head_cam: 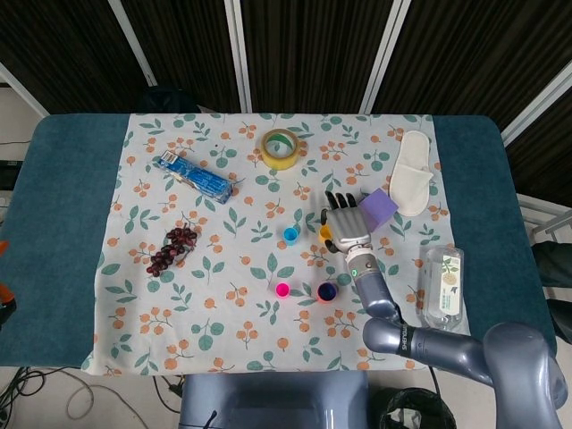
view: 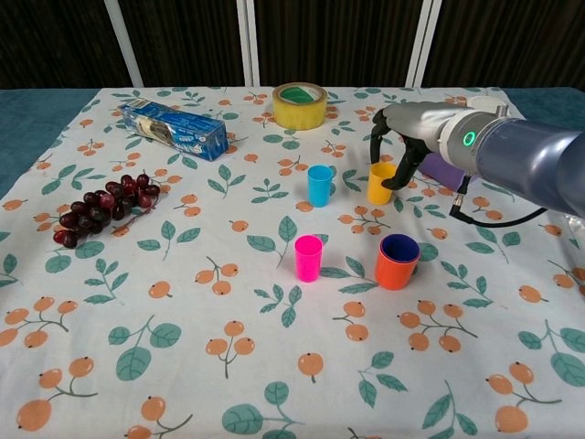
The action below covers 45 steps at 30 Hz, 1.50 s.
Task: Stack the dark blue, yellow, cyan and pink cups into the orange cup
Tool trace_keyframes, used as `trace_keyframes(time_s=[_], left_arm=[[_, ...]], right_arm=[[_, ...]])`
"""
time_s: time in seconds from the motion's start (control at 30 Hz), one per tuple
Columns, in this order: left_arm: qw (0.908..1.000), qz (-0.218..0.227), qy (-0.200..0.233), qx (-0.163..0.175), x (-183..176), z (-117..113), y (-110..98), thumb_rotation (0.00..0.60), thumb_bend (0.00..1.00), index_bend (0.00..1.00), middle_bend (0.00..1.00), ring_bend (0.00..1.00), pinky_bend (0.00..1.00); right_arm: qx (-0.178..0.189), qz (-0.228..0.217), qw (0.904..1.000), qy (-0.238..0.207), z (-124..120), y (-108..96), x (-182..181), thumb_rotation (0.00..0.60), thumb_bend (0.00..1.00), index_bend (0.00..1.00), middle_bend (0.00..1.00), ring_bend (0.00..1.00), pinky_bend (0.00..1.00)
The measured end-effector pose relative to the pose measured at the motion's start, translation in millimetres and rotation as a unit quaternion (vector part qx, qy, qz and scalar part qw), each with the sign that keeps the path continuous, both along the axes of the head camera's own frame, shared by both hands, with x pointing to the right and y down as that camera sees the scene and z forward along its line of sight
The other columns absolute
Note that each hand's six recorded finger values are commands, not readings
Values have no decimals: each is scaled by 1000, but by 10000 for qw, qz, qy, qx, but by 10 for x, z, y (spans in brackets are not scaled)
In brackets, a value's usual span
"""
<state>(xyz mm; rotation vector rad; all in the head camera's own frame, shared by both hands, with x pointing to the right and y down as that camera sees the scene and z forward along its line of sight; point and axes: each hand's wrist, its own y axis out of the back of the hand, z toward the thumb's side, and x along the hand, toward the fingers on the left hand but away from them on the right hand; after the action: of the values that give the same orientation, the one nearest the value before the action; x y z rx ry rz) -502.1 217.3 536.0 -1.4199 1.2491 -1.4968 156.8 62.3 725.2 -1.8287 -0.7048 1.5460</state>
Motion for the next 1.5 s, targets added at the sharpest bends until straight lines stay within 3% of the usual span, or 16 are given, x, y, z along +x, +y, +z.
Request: trace_keyframes(time_s=[0.23, 0.43, 0.87, 1.13, 1.5], left_arm=[[10000, -6, 1, -6, -2, 4, 1, 600, 798, 152, 26, 0, 0], [10000, -2, -3, 0, 3, 2, 1, 600, 798, 153, 26, 0, 0], [10000, 7, 4, -1, 16, 2, 5, 600, 798, 152, 26, 0, 0], [10000, 25, 3, -7, 23, 8, 2, 600, 798, 153, 26, 0, 0], [10000, 40, -11, -9, 28, 10, 4, 600, 798, 153, 26, 0, 0]], right_arm=[[92, -80, 9999, -104, -143, -15, -8, 600, 400, 452, 0, 0, 0], [177, -302, 9990, -280, -407, 62, -18, 600, 400, 452, 0, 0, 0], [272, -957, 9929, -646, -1151, 640, 77, 600, 400, 452, 0, 0, 0], [363, -1181, 9893, -775, -1271, 907, 136, 600, 400, 452, 0, 0, 0], [325, -1319, 9881, -726, -1114, 1079, 132, 600, 400, 452, 0, 0, 0]])
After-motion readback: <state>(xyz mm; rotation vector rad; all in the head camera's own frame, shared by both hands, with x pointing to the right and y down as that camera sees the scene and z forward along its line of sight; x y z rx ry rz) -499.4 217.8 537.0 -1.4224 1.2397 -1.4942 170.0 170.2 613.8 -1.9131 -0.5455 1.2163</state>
